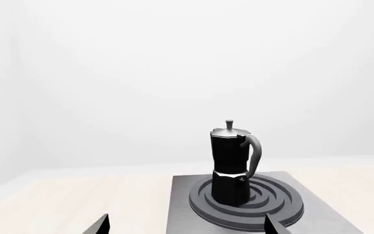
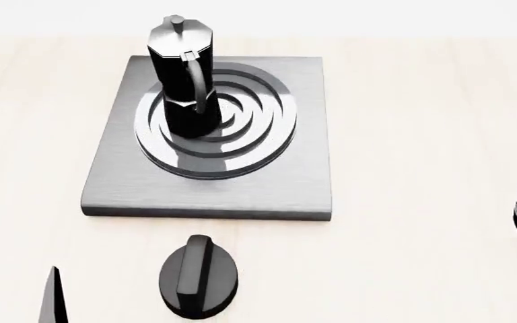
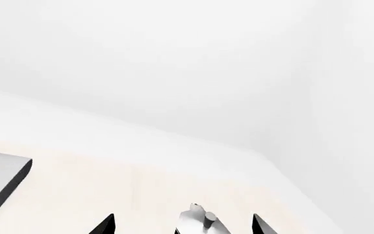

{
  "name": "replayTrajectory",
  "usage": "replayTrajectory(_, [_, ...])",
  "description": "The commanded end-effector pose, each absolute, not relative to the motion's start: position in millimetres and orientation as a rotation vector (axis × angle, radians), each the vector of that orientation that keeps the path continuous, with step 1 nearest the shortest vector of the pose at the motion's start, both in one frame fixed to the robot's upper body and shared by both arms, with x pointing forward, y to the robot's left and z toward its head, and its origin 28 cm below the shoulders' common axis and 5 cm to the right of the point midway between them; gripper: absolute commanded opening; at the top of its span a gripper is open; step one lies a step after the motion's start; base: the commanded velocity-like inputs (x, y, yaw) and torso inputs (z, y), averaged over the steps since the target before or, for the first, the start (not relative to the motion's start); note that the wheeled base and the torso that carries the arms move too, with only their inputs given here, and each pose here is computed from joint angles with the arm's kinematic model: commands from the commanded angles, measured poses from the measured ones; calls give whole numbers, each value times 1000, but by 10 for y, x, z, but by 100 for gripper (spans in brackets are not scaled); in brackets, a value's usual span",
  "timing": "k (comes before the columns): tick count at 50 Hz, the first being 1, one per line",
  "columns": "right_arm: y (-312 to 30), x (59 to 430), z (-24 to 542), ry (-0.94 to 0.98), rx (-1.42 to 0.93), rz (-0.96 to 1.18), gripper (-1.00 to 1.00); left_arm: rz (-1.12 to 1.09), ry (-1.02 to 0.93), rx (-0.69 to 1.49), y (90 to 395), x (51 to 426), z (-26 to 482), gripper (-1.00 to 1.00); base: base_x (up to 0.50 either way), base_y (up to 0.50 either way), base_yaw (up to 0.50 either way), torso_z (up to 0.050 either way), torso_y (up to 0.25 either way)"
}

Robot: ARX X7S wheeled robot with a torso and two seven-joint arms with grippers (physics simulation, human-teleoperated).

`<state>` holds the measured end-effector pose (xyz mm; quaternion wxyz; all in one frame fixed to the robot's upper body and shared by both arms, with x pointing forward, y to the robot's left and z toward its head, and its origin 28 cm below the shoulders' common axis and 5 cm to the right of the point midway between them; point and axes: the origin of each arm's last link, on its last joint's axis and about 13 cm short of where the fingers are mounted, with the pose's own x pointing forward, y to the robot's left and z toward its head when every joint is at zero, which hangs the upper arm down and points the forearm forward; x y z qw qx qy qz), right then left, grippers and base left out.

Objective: Put both moka pots on the stove.

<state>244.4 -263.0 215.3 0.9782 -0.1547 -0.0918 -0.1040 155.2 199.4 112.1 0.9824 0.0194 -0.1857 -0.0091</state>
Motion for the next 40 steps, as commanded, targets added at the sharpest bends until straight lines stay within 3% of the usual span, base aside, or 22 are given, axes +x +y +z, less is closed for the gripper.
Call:
replayTrajectory(1, [-2955, 2429, 2240, -101, -308, -282, 100, -20, -374, 38, 1991, 1553, 1123, 100, 0, 0, 0, 0, 0])
replayTrajectory(28, [-3249, 2780, 2346, 244, -241, -165, 100, -21, -371, 40, 1990, 1569, 1102, 100, 0, 0, 0, 0, 0])
replayTrajectory(40, [-3243, 2892, 2419, 265, -231, -137, 100, -22, -368, 39, 1993, 1579, 1088, 100, 0, 0, 0, 0, 0])
